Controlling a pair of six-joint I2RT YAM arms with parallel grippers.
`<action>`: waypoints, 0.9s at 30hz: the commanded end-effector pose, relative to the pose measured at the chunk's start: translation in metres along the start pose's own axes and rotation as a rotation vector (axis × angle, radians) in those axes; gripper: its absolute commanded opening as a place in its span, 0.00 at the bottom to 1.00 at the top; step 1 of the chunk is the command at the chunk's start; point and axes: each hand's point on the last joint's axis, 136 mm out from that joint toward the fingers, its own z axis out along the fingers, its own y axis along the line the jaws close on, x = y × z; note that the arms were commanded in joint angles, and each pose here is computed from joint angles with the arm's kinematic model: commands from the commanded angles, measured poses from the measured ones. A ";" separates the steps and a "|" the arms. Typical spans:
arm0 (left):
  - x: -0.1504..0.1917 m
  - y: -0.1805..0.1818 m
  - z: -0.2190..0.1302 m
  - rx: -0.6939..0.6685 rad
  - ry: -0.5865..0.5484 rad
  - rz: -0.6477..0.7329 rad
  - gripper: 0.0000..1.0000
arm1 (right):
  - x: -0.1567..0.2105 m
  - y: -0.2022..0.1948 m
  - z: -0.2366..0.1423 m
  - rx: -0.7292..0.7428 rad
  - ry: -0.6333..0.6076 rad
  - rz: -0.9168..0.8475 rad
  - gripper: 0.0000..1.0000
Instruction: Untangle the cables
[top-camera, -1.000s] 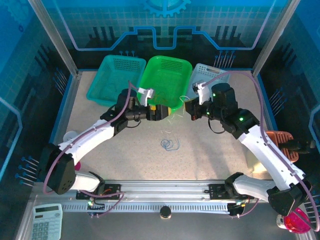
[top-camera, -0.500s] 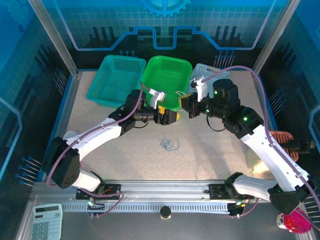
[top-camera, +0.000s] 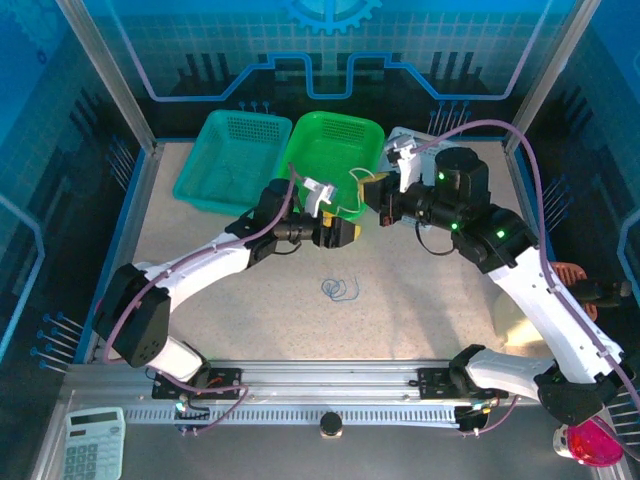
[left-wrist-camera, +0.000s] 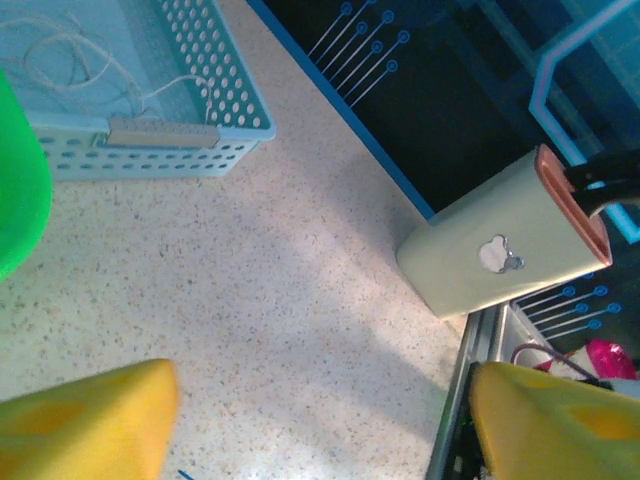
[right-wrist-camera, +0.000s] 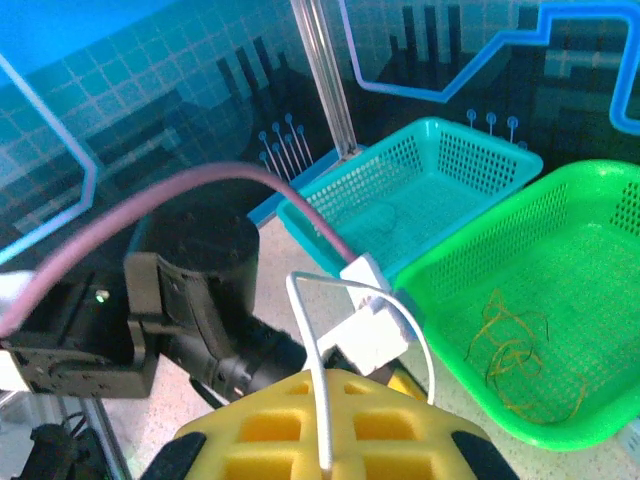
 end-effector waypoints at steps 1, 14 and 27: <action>0.016 0.005 0.002 0.009 0.020 0.013 0.64 | -0.021 0.002 -0.006 0.022 -0.050 -0.023 0.00; 0.044 0.023 0.004 -0.026 0.058 -0.035 0.05 | -0.060 -0.069 -0.024 0.262 -0.181 0.100 0.00; 0.024 0.009 -0.009 -0.027 -0.001 -0.013 0.78 | -0.087 -0.131 -0.038 0.427 -0.283 0.212 0.00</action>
